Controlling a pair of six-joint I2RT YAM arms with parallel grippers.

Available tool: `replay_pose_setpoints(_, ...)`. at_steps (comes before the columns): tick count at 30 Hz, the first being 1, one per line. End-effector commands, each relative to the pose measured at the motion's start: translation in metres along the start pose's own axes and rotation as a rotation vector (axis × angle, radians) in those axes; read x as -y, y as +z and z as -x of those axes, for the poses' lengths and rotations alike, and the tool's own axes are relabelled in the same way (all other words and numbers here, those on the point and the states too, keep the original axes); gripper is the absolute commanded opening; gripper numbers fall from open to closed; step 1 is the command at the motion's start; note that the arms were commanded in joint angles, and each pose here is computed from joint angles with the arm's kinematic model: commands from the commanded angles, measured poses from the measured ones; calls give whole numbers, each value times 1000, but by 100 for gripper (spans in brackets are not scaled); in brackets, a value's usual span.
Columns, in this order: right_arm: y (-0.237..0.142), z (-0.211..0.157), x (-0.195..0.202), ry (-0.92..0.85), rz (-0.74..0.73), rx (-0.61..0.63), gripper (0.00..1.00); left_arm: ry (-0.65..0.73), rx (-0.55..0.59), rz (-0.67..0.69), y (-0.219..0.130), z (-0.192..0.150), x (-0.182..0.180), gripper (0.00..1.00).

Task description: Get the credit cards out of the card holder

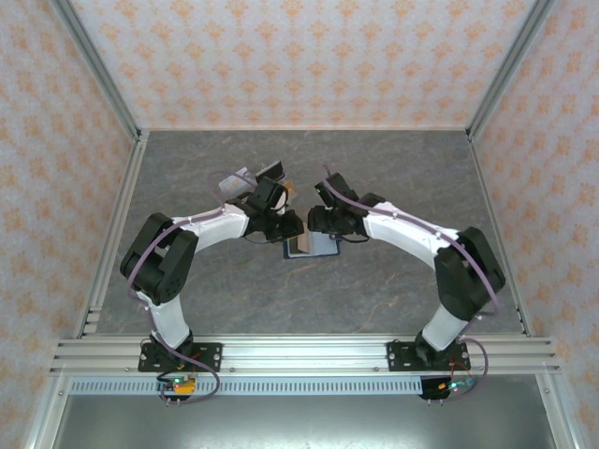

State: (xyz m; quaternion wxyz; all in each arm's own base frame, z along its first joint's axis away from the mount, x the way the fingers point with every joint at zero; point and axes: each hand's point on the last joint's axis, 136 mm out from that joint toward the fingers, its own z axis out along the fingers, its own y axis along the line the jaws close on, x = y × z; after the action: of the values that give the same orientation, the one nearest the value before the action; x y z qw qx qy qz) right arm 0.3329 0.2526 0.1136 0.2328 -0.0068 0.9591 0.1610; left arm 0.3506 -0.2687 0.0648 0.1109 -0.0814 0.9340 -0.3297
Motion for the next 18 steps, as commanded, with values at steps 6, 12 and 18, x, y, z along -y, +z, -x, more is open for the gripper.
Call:
replay_pose_setpoints(6,-31,27,45,189,-78,183,51,27,-25,-233,7,-2,65,45)
replay_pose_setpoints(12,-41,31,59,228,-99,218,51,-3,-37,-241,24,-1,69,50)
replay_pose_setpoints(18,-26,24,48,193,-52,144,43,4,11,-182,14,7,54,43)
